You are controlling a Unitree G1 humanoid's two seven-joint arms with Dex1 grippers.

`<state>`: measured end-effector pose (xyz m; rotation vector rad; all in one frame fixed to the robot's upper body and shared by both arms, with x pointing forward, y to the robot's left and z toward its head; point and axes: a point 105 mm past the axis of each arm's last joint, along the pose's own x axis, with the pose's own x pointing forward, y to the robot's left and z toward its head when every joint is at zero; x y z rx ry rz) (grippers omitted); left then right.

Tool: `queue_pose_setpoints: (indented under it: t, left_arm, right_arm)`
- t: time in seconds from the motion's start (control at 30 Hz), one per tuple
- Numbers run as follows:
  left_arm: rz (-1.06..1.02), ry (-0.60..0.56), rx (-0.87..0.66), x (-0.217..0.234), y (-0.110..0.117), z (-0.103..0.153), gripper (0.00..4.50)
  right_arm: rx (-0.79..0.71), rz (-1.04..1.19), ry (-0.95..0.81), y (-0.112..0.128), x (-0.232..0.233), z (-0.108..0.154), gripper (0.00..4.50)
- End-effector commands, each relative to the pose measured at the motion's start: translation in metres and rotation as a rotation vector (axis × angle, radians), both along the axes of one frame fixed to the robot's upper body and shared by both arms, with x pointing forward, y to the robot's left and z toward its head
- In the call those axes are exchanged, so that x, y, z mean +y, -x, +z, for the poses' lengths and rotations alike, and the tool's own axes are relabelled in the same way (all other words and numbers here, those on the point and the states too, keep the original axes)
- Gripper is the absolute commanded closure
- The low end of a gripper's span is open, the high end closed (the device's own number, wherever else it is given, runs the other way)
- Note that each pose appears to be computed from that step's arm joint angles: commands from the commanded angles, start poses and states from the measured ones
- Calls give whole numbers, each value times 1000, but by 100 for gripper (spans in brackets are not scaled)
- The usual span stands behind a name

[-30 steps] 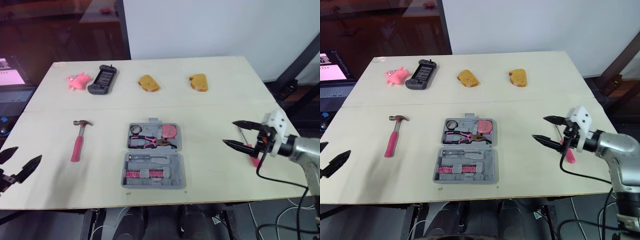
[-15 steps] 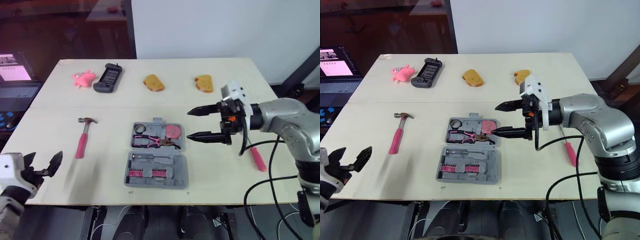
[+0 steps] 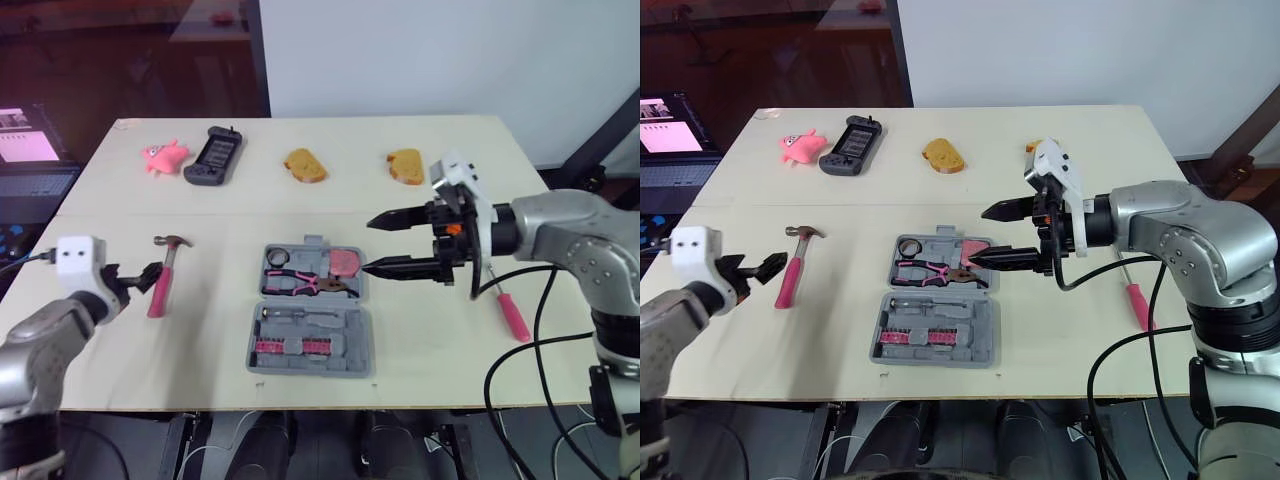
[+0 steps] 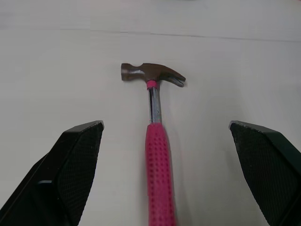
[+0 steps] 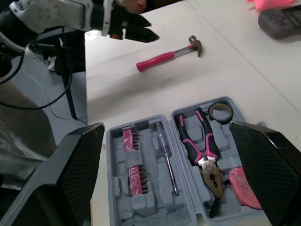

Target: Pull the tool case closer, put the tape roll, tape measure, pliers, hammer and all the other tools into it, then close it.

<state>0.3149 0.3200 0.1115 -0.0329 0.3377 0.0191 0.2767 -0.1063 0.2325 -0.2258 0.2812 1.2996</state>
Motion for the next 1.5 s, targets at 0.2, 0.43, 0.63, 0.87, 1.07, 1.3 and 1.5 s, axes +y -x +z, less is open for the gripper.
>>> queue_pose_setpoints:
  t: [0.2,0.43,0.63,0.87,1.07,1.3,1.5]
  left_arm:
    - [-35,-68,20,3,-48,-28,0]
    - [-40,-82,53,1,-71,-36,0]
    - [-59,-96,103,-8,-83,-47,0]
    - [-40,-35,133,-14,-86,-61,135]
    - [-21,-28,129,-10,-84,-62,439]
    - [-39,-31,89,-7,-86,-49,449]
    - [-220,-101,55,-16,-80,-23,449]
  right_arm:
    - [-66,-14,-10,9,-2,10,3]
    - [-53,-13,-1,13,-2,9,3]
    - [-65,-40,9,10,-3,10,3]
    - [-84,-58,4,6,0,13,0]
    - [-90,-74,12,5,-2,14,0]
    - [-96,-69,12,3,-1,14,0]
    - [-114,-35,26,5,2,14,0]
